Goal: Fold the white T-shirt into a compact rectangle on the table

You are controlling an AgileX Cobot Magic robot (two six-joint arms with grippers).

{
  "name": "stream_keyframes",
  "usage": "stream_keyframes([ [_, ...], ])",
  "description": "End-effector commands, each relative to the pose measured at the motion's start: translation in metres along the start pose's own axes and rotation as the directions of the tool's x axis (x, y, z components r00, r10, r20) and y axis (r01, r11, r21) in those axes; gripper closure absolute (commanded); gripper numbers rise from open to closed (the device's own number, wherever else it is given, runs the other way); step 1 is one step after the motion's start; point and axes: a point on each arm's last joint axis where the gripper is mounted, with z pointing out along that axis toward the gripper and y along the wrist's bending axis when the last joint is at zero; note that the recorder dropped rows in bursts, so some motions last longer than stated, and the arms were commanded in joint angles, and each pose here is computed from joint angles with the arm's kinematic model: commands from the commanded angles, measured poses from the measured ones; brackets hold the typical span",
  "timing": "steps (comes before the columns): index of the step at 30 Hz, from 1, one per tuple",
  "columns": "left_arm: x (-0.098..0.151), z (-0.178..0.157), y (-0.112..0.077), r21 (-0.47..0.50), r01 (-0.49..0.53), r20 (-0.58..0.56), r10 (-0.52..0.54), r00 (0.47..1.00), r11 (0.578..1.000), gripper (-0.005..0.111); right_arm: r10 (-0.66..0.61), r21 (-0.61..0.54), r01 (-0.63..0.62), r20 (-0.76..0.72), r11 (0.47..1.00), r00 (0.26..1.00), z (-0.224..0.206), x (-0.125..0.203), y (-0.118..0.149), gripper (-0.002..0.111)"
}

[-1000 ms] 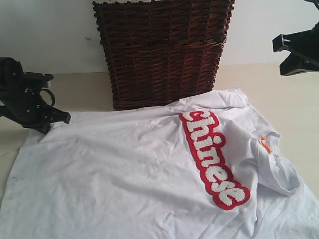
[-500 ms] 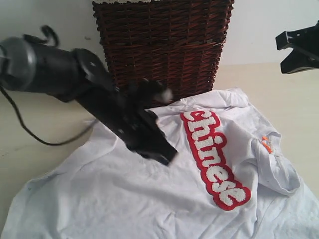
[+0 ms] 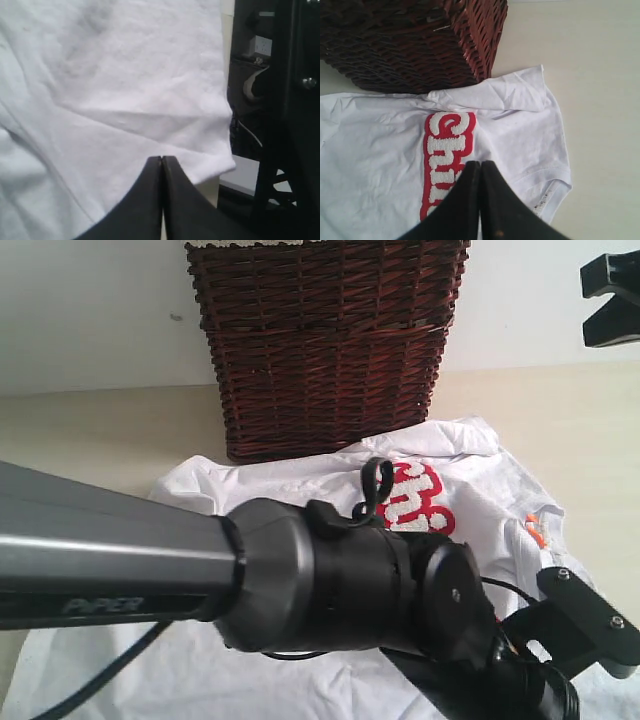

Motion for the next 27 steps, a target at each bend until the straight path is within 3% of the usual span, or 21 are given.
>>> stream_keyframes([
  [1,-0.006,0.016,0.002,0.027,0.069,-0.065,-0.067,0.996,0.997,0.107,-0.004,0.0,0.004,0.025,1.0,1.0,-0.002,-0.001,0.001,0.108],
  [4,-0.006,0.029,0.003,0.036,0.084,-0.11,-0.08,0.991,0.996,0.107,-0.003,0.002,0.003,0.033,1.0,0.999,-0.002,-0.002,0.001,0.108],
  [11,0.019,0.044,0.005,0.062,0.121,-0.343,-0.093,0.935,0.991,0.107,-0.001,0.003,0.001,0.044,1.0,0.999,-0.002,-0.004,0.001,0.108],
  [18,0.038,0.045,-0.026,0.179,0.077,-0.527,0.03,0.849,0.981,0.107,-0.002,0.0,0.002,0.044,1.0,0.999,-0.002,-0.003,0.001,0.108],
  [22,0.039,0.045,-0.033,0.198,0.055,-0.534,0.061,0.844,0.979,0.107,-0.003,-0.002,0.003,0.037,1.0,0.999,-0.002,-0.003,0.001,0.108],
  [27,0.024,0.022,-0.042,0.21,0.013,-0.48,0.092,0.872,0.978,0.107,-0.016,-0.004,0.016,0.002,1.0,1.0,0.0,0.0,0.0,0.108],
])
